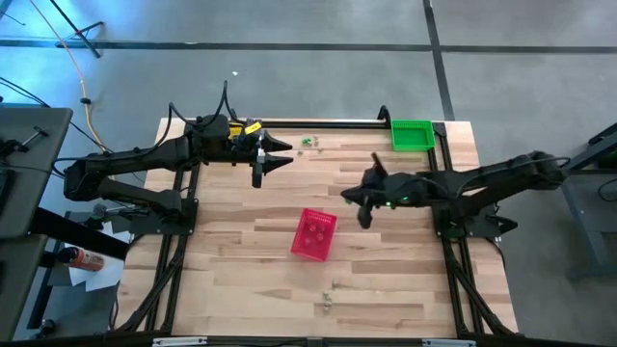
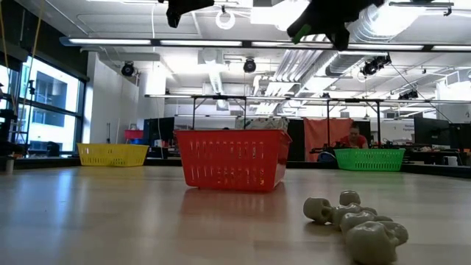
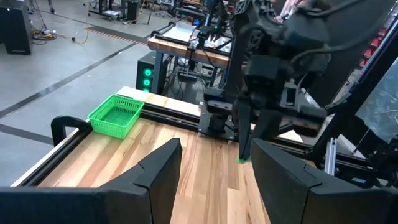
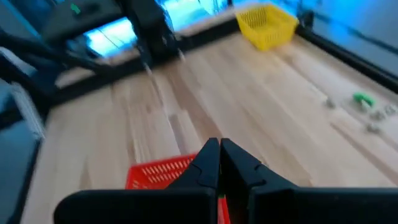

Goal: Sort Halloween decoration
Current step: Put the green skeleton toy into the yellow bin

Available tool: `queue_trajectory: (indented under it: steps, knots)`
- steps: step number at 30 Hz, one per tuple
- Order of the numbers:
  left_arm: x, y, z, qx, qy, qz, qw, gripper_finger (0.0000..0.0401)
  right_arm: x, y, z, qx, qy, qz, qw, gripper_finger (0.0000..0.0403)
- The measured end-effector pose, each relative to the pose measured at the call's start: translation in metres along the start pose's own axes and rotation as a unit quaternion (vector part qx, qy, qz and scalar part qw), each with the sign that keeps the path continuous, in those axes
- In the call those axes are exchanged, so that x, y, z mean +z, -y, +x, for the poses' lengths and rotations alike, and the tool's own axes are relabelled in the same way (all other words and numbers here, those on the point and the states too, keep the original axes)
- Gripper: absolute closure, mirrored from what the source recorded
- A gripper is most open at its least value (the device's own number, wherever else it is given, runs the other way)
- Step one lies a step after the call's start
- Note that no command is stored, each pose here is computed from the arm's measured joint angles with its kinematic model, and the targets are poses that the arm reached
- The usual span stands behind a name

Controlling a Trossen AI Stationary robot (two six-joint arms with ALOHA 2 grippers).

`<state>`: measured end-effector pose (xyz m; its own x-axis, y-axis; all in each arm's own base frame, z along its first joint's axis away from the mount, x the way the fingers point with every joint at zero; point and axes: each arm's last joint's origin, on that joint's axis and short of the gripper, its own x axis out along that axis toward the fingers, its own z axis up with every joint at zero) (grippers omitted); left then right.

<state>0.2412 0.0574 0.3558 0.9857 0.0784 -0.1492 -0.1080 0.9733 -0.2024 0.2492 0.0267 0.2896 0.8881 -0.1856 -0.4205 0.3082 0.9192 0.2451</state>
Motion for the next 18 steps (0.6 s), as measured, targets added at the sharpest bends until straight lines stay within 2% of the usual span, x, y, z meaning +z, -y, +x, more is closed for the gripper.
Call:
queue_trajectory:
  steps: [4,8,14,18]
  knots:
    - [0.0,0.0,0.0,0.0,0.0,-0.001,1.0,0.0219,-0.005,0.016,-0.006,0.049,0.07,0.006,0.996,0.0403]
    - [0.0,0.0,0.0,0.0,0.0,-0.001,1.0,0.0219,0.0,0.025,-0.006,0.107,0.151,0.01,0.983,0.0403]
    - [0.0,0.0,0.0,0.0,0.001,0.0,1.0,0.0219,0.026,0.029,-0.002,0.15,0.236,-0.025,0.96,0.0403]
    - [0.001,0.0,0.0,-0.001,0.004,-0.015,1.0,0.0219,0.046,0.026,0.005,0.167,0.254,-0.067,0.95,0.0403]
